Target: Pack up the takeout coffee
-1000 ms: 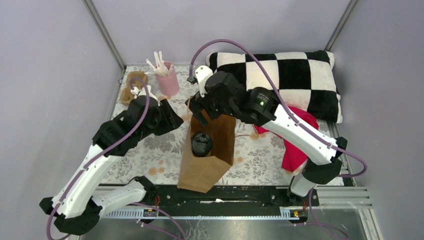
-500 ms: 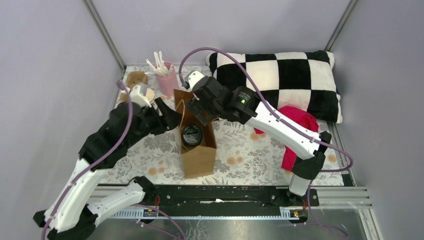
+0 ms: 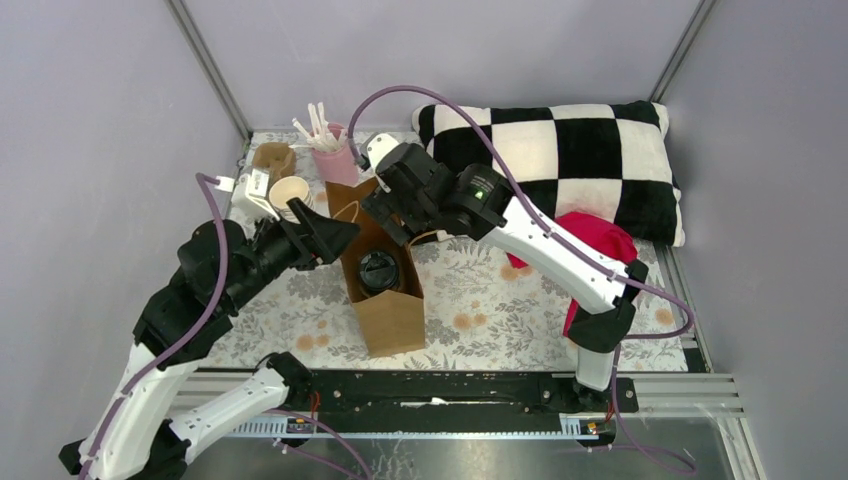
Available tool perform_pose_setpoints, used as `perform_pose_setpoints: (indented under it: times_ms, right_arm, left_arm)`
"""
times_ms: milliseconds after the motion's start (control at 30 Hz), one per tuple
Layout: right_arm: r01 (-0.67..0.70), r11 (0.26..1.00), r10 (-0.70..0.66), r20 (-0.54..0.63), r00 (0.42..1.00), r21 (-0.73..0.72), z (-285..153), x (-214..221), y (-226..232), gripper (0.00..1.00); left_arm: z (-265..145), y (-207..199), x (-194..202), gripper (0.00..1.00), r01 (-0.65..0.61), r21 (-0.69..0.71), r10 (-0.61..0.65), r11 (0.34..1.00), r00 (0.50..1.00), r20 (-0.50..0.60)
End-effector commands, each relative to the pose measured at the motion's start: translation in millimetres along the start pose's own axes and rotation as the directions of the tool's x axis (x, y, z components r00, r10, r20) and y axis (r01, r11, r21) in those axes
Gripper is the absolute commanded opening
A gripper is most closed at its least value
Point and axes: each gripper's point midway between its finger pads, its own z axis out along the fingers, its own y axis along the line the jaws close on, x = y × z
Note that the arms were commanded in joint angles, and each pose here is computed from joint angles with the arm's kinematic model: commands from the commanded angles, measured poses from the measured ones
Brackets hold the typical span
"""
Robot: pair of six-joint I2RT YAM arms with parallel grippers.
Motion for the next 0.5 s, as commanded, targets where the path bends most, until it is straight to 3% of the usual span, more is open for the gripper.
perform_pose_setpoints:
  times_ms: [0,133,267,367,467]
  right_arm:
    - [-0.045,0.996,0.054,0.14,0.989,-0.071,-36,-37,0,0.95]
    - [-0.083,0.983,0.122,0.238,0.964,-0.165,-58,-58,6,0.97]
    - [-0.116,0.972,0.182,0.343,0.921,-0.205,-86,-79,0,0.99]
    - [-0.137,0.975,0.197,0.406,0.893,-0.172,-100,-85,-15,1.0]
    - [-0.155,0.983,0.18,0.431,0.884,-0.094,-108,-77,-34,1.0]
  left_arm:
    - [-8,7,-27,0.71,-0.015,-0.081,0.023,0.997,0.995,0.096]
    - [-6,18,-34,0.69,0.001,-0.183,0.017,0.983,0.995,0.1]
    - [-7,34,-47,0.73,0.054,-0.315,-0.008,0.948,0.99,0.144]
    - [2,45,-54,0.8,0.058,-0.441,0.0,0.896,0.992,0.129]
    - [14,38,-73,0.84,0.014,-0.477,0.056,0.879,0.99,0.132]
